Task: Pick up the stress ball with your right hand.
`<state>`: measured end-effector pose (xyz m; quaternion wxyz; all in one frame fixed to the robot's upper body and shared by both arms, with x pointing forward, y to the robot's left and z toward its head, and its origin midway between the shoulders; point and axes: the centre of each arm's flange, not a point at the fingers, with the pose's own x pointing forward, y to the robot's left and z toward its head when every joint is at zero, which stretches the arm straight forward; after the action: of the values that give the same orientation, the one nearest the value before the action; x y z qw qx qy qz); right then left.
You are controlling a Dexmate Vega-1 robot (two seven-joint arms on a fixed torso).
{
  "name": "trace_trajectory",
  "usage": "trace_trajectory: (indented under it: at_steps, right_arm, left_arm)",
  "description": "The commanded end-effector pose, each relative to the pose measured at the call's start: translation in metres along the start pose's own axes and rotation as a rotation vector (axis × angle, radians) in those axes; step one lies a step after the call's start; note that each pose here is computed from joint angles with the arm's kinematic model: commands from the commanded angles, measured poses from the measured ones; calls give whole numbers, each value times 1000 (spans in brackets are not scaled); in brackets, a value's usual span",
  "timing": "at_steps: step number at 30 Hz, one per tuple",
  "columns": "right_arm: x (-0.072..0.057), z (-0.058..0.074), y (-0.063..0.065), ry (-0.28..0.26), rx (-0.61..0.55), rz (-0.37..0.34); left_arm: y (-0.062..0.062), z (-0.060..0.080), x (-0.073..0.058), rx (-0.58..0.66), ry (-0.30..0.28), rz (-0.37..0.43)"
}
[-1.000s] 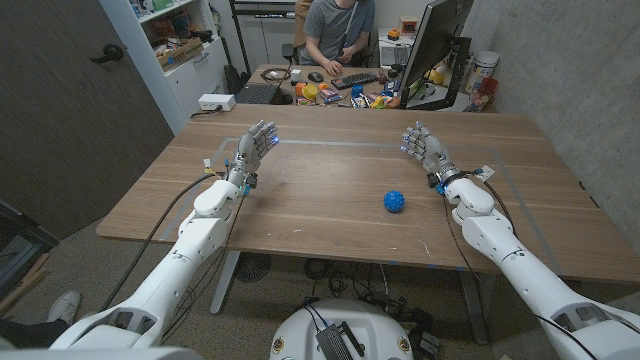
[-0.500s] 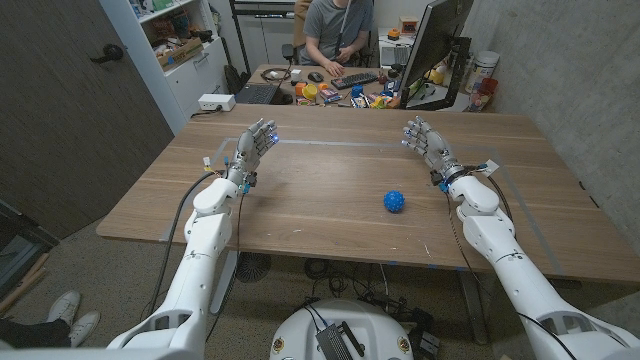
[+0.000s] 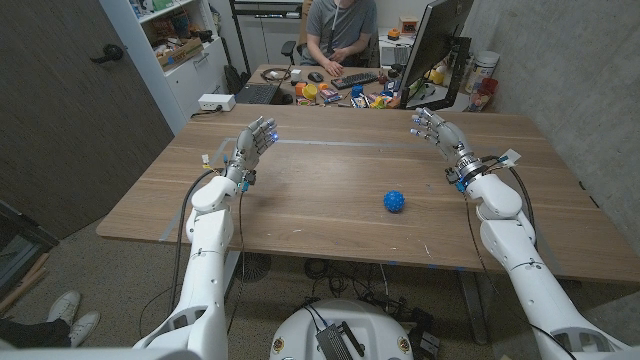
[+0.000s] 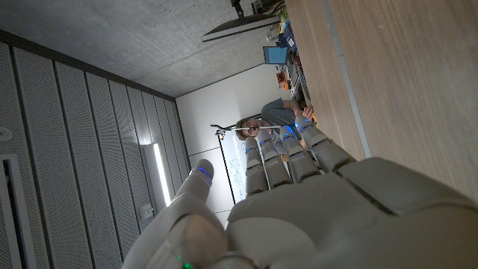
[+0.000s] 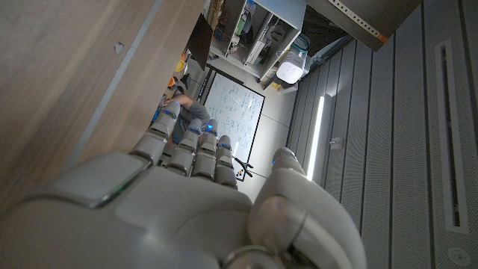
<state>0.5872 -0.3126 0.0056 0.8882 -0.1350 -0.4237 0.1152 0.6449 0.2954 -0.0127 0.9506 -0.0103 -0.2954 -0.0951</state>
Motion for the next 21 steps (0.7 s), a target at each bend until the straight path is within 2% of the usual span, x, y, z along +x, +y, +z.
trace_trajectory:
  at_steps: [1, 6, 12, 16, 19, 21]
  right_arm:
    - [-28, 20, 0, -133, -309, 64]
    - [-32, 23, 2, -196, -469, 100]
    - [-35, 26, 14, -299, -644, 150]
    - [-38, 24, 25, -360, -732, 181]
    - [-41, 17, 33, -376, -761, 187]
    - [-44, 15, 39, -406, -802, 192]
  left_arm:
    - [0, 12, -1, 25, 2, -7]
    - [-3, 12, 1, 23, 0, -15]
    - [-5, 13, 3, 26, 2, -21]
    - [-5, 16, 4, 33, 0, -20]
    - [-4, 18, 5, 38, 1, -23]
    - [-4, 18, 5, 40, 4, -21]
